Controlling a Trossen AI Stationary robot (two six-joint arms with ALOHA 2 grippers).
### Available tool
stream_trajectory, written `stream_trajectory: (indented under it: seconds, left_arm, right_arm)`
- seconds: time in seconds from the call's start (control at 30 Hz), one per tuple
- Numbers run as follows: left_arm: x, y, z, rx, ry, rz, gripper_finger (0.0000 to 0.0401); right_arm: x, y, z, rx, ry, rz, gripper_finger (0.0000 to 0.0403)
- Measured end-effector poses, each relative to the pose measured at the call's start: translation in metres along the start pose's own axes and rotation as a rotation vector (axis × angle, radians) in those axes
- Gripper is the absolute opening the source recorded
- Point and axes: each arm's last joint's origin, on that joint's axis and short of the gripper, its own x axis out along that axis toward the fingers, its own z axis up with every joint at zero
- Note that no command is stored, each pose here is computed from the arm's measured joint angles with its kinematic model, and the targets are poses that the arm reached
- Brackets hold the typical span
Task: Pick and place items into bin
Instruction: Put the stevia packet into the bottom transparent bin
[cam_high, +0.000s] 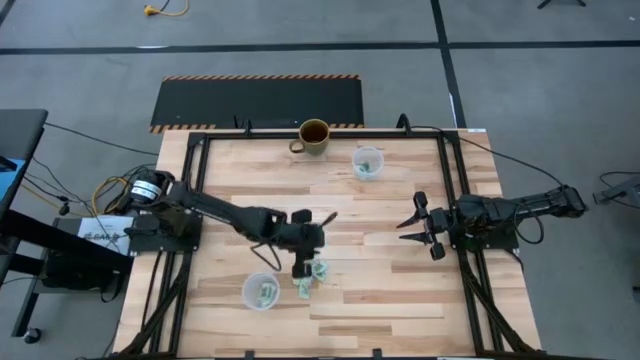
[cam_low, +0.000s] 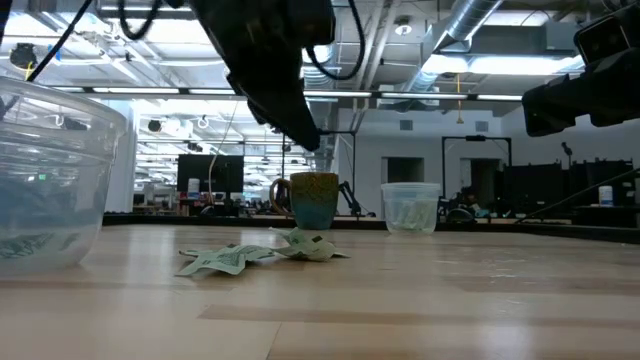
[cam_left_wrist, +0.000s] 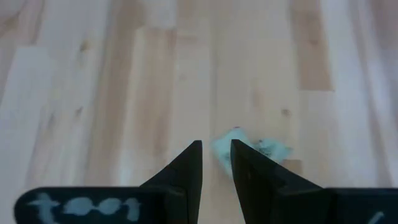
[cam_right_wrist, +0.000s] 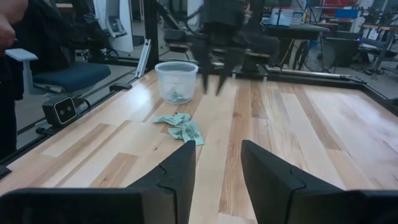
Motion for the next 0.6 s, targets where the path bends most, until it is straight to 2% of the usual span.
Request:
stream_trajectory:
  seconds: [0.13, 0.33, 0.6]
  left_arm:
    - [0.001, 0.012, 0.001, -0.062, 0.008, 0.016, 0.0072]
    - [0.003, 0.014, 0.009, -0.153, 0.011, 0.023, 0.0073]
    - [0.047, 0.005, 0.017, -0.107, 0.285, 0.091, 0.0073]
  right_arm:
    - [0.0, 0.0, 0.0, 0.0, 0.0, 0.0, 0.0123]
    - [0.0, 0.0, 0.0, 0.0, 0.0, 0.0, 0.0123]
    - [0.0, 0.0, 0.0, 0.0, 0.0, 0.0, 0.0123]
